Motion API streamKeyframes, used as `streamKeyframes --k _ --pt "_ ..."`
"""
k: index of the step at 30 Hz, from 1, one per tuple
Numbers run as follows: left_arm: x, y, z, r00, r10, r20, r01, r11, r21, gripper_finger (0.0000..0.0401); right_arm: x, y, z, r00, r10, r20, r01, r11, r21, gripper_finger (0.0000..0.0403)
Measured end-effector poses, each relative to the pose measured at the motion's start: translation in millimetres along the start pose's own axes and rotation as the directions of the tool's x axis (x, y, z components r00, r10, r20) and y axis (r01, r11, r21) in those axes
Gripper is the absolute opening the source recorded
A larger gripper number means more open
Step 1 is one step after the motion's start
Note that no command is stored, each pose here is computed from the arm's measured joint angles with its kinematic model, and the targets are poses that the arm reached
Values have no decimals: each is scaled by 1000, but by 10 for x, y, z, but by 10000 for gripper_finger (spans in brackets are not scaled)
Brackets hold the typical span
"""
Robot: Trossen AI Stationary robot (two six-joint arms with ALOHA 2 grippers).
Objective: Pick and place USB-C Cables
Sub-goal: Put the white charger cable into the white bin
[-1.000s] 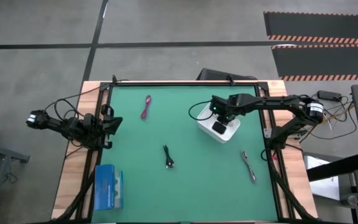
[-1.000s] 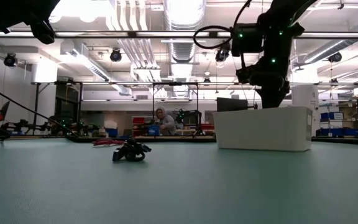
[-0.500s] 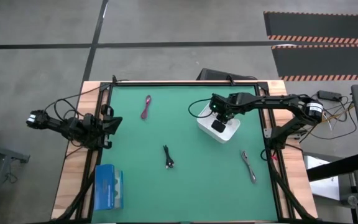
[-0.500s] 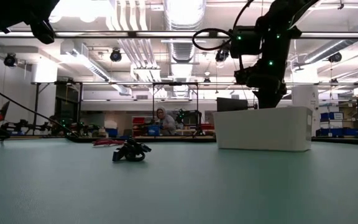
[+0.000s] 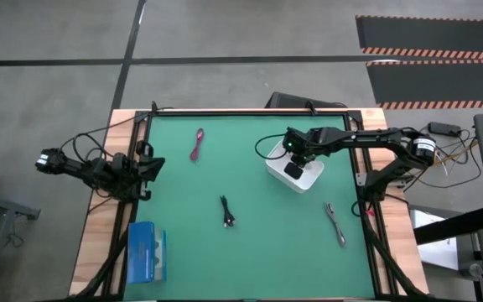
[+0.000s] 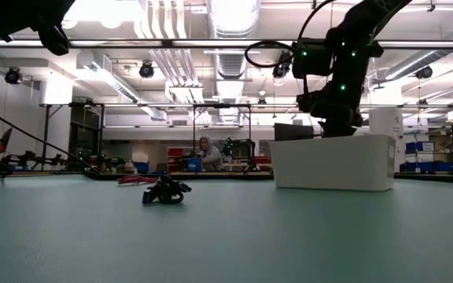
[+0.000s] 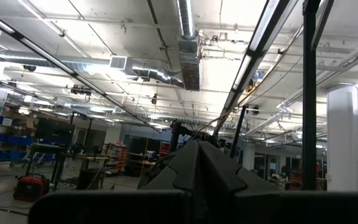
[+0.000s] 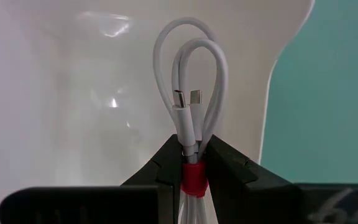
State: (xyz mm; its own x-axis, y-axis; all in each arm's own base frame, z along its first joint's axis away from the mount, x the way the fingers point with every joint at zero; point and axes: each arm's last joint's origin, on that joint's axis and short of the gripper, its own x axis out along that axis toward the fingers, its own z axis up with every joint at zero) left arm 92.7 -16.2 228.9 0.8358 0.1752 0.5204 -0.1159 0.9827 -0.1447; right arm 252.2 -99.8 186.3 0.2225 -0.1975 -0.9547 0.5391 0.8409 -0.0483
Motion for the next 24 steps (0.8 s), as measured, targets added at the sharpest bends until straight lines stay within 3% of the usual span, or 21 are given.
streamKeyframes --k 24 --pt "0 0 0 1000 0 0 0 1000 0 1 131 3 -73 999 11 33 -12 999 32 48"
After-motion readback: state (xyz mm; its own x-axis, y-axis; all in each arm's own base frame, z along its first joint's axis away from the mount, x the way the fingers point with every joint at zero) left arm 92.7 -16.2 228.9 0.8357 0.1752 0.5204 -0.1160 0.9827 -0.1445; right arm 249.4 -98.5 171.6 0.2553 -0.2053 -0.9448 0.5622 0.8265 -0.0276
